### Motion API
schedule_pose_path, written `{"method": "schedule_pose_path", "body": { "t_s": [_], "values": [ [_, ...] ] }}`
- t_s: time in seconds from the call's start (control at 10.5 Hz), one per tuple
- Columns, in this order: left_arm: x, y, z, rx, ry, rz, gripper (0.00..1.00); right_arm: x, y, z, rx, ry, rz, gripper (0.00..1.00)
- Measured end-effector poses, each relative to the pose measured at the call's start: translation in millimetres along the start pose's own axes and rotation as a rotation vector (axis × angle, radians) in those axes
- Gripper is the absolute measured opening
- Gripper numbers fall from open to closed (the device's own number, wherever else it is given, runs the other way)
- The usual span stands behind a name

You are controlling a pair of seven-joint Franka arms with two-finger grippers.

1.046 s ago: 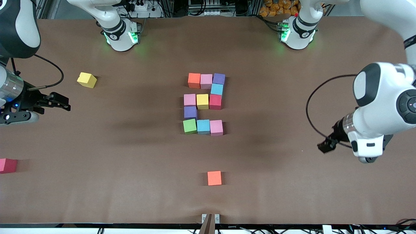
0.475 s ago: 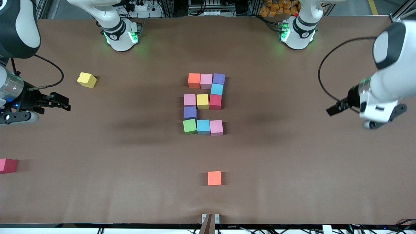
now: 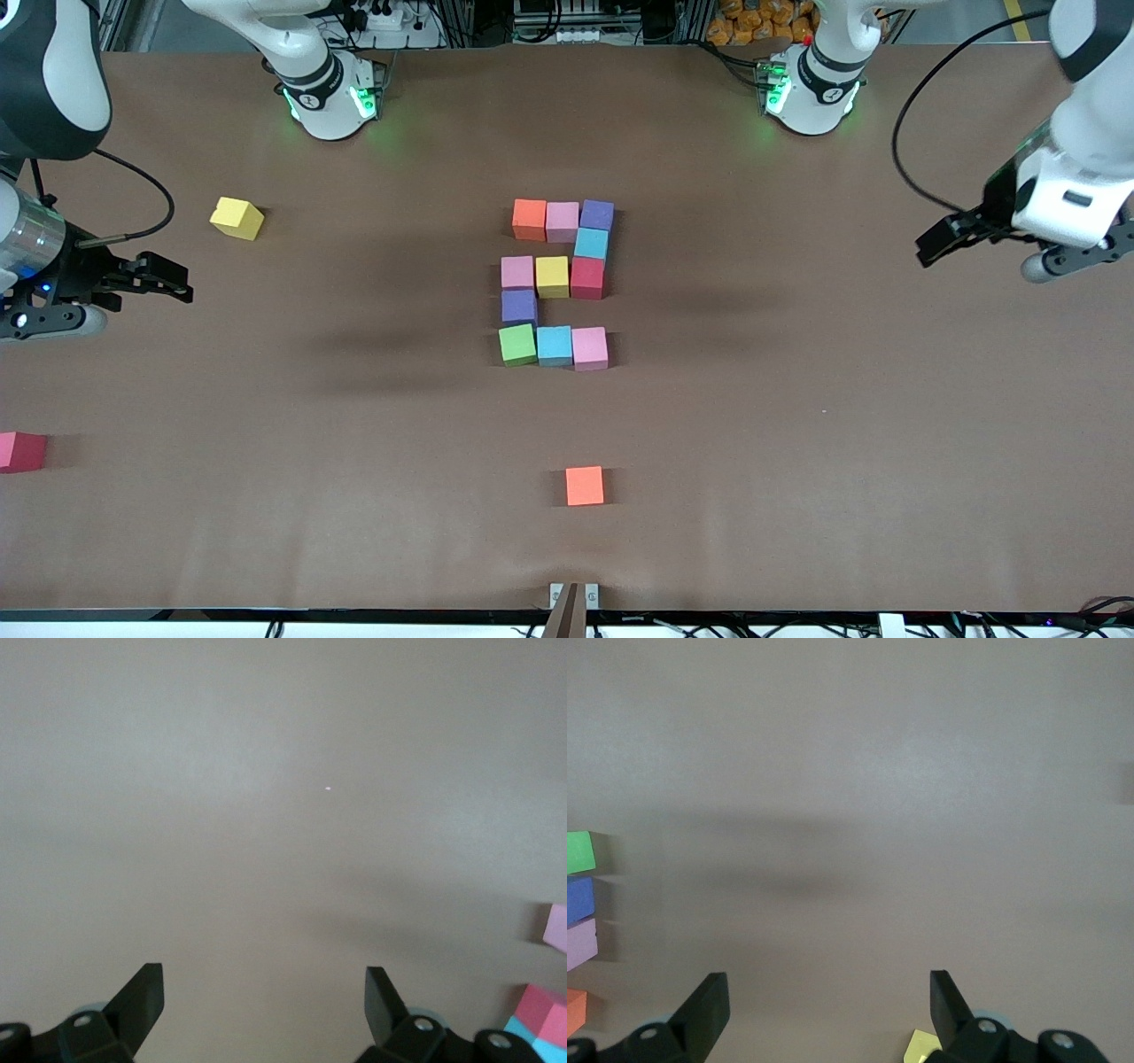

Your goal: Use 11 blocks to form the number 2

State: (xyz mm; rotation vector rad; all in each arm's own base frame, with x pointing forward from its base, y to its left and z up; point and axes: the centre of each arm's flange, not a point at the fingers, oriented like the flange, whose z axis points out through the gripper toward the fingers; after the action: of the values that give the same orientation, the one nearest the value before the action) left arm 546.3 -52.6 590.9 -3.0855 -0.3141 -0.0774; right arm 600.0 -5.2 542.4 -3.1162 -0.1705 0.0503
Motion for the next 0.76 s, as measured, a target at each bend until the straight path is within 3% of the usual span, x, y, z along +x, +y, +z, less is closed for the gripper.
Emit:
{"method": "schedule_pose_path", "body": {
  "t_s": [0.38,0.76],
  "values": [
    [-1.5,-5.0,-47.6,-0.02,0.021,0.065,1.0,0.0,0.1,0.1,0.0,0.0,0.0,1.0],
    [-9.7,-0.3,-60.1,-0.044,-0.019,0.086,1.0,0.0,0.0,0.1,0.0,0.0,0.0,1.0]
  ]
}}
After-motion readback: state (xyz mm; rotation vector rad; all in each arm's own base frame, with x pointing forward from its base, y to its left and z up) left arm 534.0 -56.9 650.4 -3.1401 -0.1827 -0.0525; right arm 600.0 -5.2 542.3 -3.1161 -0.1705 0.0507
